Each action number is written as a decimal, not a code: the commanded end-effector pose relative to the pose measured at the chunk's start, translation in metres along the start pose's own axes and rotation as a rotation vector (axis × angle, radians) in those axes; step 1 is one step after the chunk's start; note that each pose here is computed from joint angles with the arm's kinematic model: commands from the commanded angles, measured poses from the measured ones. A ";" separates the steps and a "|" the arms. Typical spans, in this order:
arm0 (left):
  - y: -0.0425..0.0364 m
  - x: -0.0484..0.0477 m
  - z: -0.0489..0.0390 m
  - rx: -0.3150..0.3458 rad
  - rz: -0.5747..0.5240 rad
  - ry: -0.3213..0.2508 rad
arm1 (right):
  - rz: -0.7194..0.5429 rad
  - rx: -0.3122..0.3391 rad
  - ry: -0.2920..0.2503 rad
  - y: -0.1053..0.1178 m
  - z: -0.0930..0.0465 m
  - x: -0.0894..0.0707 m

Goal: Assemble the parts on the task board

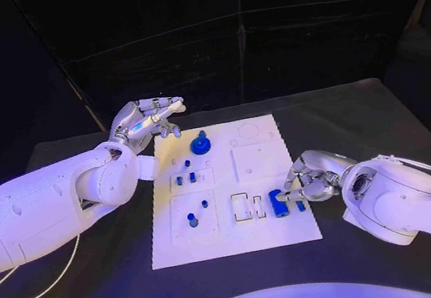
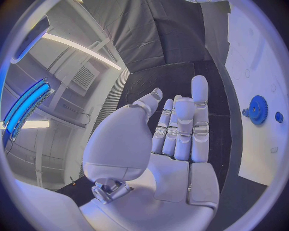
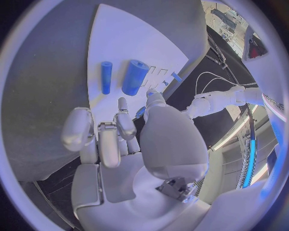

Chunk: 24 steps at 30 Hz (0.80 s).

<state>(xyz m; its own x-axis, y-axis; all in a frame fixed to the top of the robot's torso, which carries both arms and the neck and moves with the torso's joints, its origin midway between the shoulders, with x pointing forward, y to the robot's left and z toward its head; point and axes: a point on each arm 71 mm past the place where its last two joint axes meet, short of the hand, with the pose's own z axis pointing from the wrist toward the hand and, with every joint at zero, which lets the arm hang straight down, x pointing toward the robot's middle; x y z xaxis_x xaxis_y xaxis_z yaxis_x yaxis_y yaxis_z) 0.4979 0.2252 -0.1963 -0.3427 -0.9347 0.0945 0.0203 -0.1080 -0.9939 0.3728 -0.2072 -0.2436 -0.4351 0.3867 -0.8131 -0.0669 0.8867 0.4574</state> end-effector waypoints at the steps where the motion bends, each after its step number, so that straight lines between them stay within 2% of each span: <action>1: -0.0014 0.0010 0.0002 0.006 -0.007 0.011 | -0.035 0.012 0.011 0.001 0.000 0.004; 24: -0.0017 0.0001 -0.0007 0.008 -0.008 0.011 | -0.062 0.038 0.088 0.002 0.014 0.026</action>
<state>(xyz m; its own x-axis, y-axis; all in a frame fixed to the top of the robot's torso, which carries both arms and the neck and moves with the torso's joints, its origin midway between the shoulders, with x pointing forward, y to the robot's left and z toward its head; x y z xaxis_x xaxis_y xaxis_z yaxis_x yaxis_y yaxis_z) 0.4975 0.2265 -0.1964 -0.3425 -0.9347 0.0947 0.0196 -0.1079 -0.9940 0.3757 -0.1910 -0.2637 -0.4844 0.3334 -0.8089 -0.0667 0.9078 0.4141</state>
